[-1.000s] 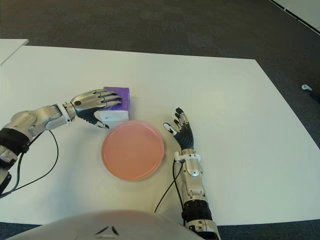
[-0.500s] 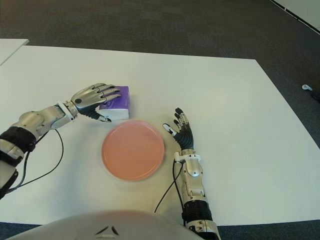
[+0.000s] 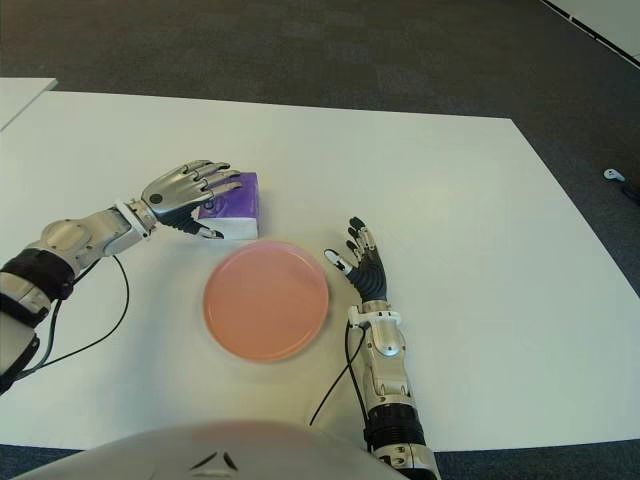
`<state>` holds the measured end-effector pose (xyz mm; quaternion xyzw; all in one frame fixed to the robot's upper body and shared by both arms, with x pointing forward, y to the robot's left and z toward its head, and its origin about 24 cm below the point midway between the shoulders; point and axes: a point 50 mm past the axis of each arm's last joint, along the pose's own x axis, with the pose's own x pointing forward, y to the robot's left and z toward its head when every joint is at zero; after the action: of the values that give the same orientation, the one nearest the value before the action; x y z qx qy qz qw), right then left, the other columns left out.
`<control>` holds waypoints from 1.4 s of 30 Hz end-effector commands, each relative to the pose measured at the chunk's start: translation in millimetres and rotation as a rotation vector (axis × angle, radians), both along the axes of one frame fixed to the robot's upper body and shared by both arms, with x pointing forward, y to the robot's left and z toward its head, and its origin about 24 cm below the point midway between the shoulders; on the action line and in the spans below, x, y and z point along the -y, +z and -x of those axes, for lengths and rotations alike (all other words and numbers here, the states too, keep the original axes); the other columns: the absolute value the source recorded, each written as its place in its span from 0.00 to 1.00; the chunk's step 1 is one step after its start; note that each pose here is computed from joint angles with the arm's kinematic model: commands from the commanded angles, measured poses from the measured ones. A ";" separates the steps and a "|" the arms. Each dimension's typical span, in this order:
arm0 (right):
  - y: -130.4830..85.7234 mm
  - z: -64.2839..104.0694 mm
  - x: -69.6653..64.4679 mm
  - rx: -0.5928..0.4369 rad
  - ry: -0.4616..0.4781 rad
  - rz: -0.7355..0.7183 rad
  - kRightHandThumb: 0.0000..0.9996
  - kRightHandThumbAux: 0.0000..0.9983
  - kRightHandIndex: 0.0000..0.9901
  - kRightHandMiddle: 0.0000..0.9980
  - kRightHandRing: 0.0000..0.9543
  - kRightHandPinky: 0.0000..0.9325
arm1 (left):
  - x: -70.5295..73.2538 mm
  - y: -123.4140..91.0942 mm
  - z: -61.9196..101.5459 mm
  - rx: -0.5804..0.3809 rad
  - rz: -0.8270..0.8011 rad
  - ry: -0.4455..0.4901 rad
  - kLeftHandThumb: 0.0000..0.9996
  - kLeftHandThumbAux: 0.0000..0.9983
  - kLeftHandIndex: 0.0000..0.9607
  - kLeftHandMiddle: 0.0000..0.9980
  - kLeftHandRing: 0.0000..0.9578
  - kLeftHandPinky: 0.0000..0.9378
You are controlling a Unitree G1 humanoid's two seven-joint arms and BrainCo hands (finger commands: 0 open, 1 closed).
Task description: Put the tissue paper into the plate.
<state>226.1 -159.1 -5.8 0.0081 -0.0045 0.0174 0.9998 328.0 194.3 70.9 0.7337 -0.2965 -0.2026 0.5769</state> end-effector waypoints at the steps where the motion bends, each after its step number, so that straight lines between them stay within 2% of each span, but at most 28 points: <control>1: -23.9 16.4 0.0 -0.137 -0.005 -0.007 0.01 0.68 0.00 0.00 0.00 0.00 | 0.5 2.7 -1.6 0.020 0.010 -0.004 0.05 0.36 0.00 0.00 0.00 0.00; 14: -25.4 17.2 -0.7 -0.149 -0.005 -0.013 0.01 0.68 0.00 0.00 0.00 0.00 | -1.7 16.6 -1.3 0.070 0.021 -0.006 0.05 0.38 0.00 0.00 0.00 0.00; 28: -26.4 17.6 -0.5 -0.149 0.006 -0.014 0.01 0.68 0.00 0.01 0.00 0.00 | -0.5 10.9 -0.8 -0.045 0.029 0.004 0.05 0.36 0.00 0.00 0.00 0.00; 36: -28.1 18.4 0.5 -0.155 -0.007 -0.019 0.02 0.66 0.00 0.01 0.00 0.00 | 3.4 0.4 -2.7 -0.149 0.031 0.009 0.04 0.34 0.00 0.00 0.00 0.00; 42: -28.9 19.3 1.6 -0.155 -0.008 -0.023 0.02 0.66 0.00 0.01 0.00 0.00 | 6.1 -5.8 -4.1 -0.189 0.018 0.012 0.05 0.33 0.00 0.00 0.00 0.00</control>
<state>225.5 -158.9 -6.6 0.0102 -0.0022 0.0208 0.9997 331.5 191.4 70.9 0.7091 -0.2521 -0.2490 0.6095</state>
